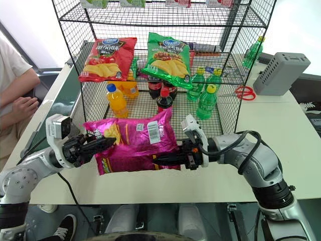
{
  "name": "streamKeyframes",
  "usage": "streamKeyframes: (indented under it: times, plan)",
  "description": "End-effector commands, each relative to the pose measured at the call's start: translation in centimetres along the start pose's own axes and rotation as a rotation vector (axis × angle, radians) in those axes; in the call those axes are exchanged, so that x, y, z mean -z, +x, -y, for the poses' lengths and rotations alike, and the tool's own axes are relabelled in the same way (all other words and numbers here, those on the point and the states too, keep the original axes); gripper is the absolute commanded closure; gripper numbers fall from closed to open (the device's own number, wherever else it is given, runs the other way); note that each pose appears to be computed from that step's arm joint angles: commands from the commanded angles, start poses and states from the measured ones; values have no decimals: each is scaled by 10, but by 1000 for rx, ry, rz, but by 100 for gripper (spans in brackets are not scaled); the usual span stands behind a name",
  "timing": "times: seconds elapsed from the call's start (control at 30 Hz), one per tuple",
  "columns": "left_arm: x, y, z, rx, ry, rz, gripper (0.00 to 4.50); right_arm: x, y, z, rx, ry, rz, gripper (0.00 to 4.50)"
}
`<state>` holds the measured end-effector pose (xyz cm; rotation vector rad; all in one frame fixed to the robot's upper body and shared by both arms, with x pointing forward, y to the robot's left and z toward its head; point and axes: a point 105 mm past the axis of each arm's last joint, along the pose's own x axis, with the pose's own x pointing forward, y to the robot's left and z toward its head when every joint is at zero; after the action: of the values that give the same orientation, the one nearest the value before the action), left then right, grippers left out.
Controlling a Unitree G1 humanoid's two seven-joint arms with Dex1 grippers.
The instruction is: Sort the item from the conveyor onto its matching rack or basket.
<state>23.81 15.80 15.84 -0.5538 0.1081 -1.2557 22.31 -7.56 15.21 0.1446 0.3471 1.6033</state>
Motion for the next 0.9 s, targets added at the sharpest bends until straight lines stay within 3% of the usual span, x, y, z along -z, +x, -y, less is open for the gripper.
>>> streamKeyframes:
  times: [0.03, 0.07, 0.1, 0.2, 0.33, 0.43, 0.5, 0.6, 0.73, 0.87, 0.9]
  plan:
    - [-8, -2, 3, -10, 53, 21, 88, -7, -2, 0, 0, -39, 26, 445]
    - [-7, -2, 4, -5, 60, 20, 49, -8, -2, 1, 5, -41, 30, 445]
    - [-8, -2, 5, -4, 71, 24, 43, -8, -2, 1, 7, -39, 34, 445]
    - [-10, -3, 3, -40, 147, 25, 43, -7, -2, 2, 1, -29, 34, 445]
    - [-10, -18, 2, -81, 101, 32, 43, -15, -7, 7, 43, -123, 42, 445]
    - [-8, -29, -2, -143, 98, 35, 43, -24, -15, 20, 149, -351, 1, 445]
    - [-7, -39, -6, -220, 123, 55, 43, -37, -24, 25, 252, -688, -43, 445]
    - [-9, -47, -8, -273, 175, 70, 43, -67, -36, 21, 401, -906, 59, 445]
    - [-14, -40, -8, -298, 275, 85, 43, -79, -51, 8, 531, -1234, 47, 445]
    - [-13, -29, -8, -261, 318, 69, 43, -104, -90, 7, 850, -1570, -20, 445]
    - [-15, -26, -8, -249, 314, 77, 43, -117, -107, 12, 968, -1566, 8, 445]
